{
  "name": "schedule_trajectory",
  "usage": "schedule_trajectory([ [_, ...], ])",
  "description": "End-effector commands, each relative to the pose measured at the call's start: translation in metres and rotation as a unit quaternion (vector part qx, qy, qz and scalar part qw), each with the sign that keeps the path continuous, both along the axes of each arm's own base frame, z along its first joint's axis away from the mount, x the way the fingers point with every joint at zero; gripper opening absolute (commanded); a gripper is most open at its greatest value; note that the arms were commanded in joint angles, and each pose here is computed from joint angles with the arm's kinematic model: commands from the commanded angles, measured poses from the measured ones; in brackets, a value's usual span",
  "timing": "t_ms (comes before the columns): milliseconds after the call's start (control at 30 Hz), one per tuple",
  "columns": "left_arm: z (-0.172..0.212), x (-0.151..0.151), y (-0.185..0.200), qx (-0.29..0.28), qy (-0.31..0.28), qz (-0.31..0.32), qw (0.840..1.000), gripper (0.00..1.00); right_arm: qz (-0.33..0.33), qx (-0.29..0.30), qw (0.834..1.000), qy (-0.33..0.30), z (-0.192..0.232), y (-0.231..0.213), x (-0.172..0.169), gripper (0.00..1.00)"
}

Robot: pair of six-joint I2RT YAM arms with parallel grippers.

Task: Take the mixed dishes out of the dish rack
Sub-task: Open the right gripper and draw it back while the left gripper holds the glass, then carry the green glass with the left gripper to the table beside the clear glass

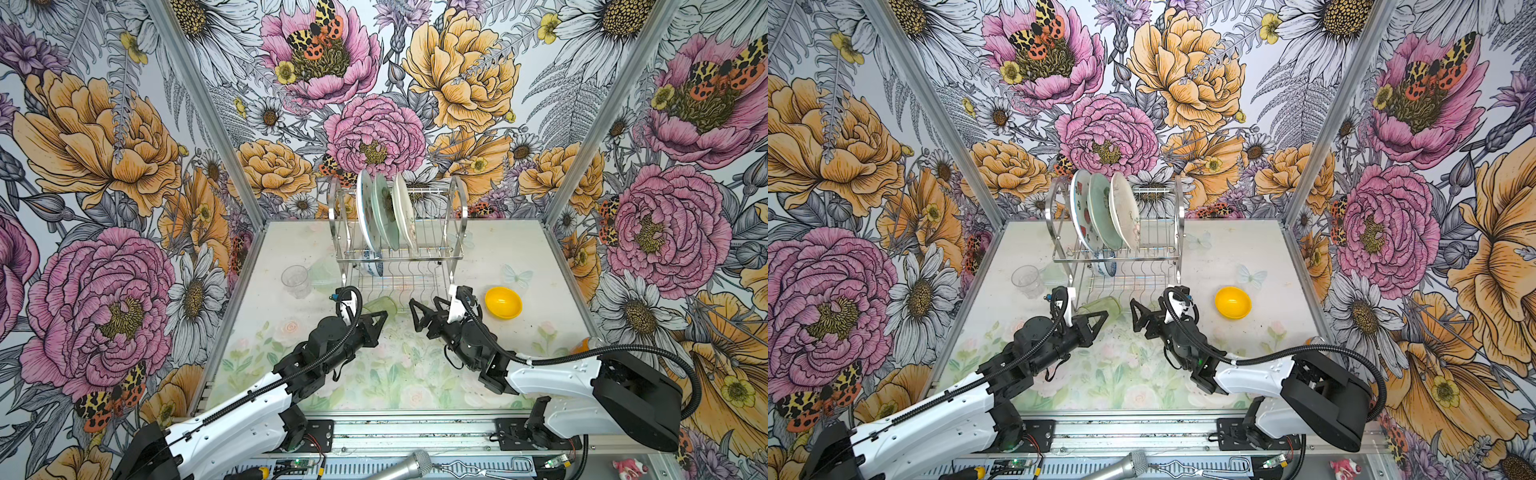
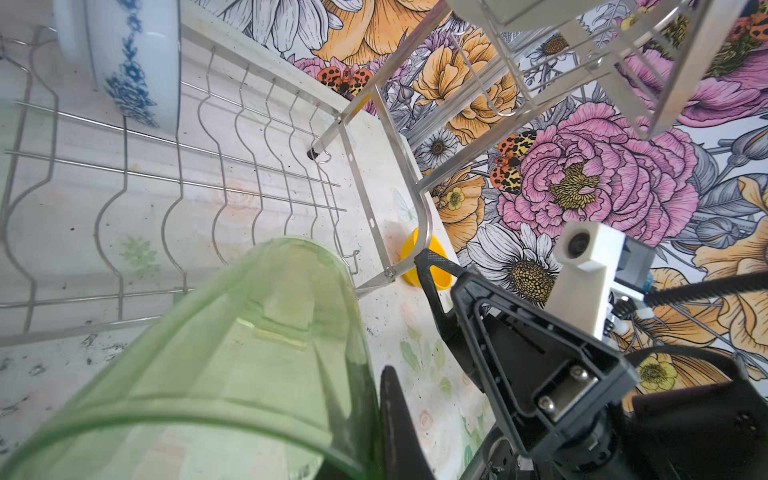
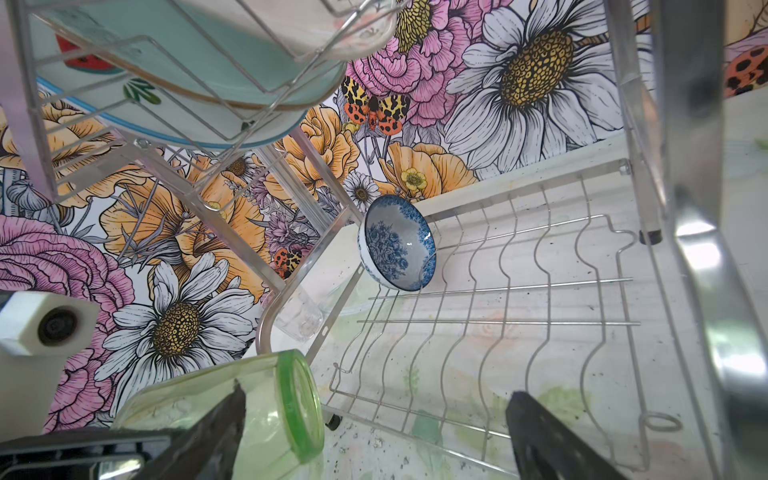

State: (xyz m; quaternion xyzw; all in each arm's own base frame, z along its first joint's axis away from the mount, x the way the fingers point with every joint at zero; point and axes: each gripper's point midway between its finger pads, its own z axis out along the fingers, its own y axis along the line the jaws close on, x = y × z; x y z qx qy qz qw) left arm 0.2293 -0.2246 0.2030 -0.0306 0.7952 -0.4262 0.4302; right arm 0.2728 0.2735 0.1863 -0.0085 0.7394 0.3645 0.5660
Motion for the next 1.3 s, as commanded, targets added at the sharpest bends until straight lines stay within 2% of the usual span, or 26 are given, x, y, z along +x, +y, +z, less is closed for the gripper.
schedule_trajectory([
  [0, 0.009, -0.002, 0.014, 0.027, 0.002, 0.023, 0.999, 0.00, -0.002, -0.026, 0.999, -0.038, 0.012, -0.004, -0.006, 0.99],
  [200, 0.010, -0.007, 0.043, 0.071, 0.015, 0.061, 0.996, 0.00, 0.006, -0.048, 0.996, -0.077, 0.024, -0.008, -0.018, 0.99],
  [733, -0.002, -0.011, 0.092, 0.124, 0.080, 0.121, 0.982, 0.00, 0.011, -0.056, 0.991, -0.119, 0.039, -0.027, -0.034, 0.99],
  [867, -0.012, -0.012, 0.102, 0.141, 0.103, 0.135, 0.975, 0.00, 0.009, -0.060, 0.989, -0.131, 0.042, -0.034, -0.037, 0.99],
  [1067, -0.018, -0.004, 0.129, 0.182, 0.120, 0.190, 0.957, 0.00, 0.016, -0.064, 0.987, -0.144, 0.044, -0.040, -0.045, 0.99],
  [1267, -0.019, 0.008, 0.158, 0.186, 0.130, 0.244, 0.943, 0.00, 0.017, -0.063, 0.986, -0.157, 0.050, -0.047, -0.050, 0.99],
])
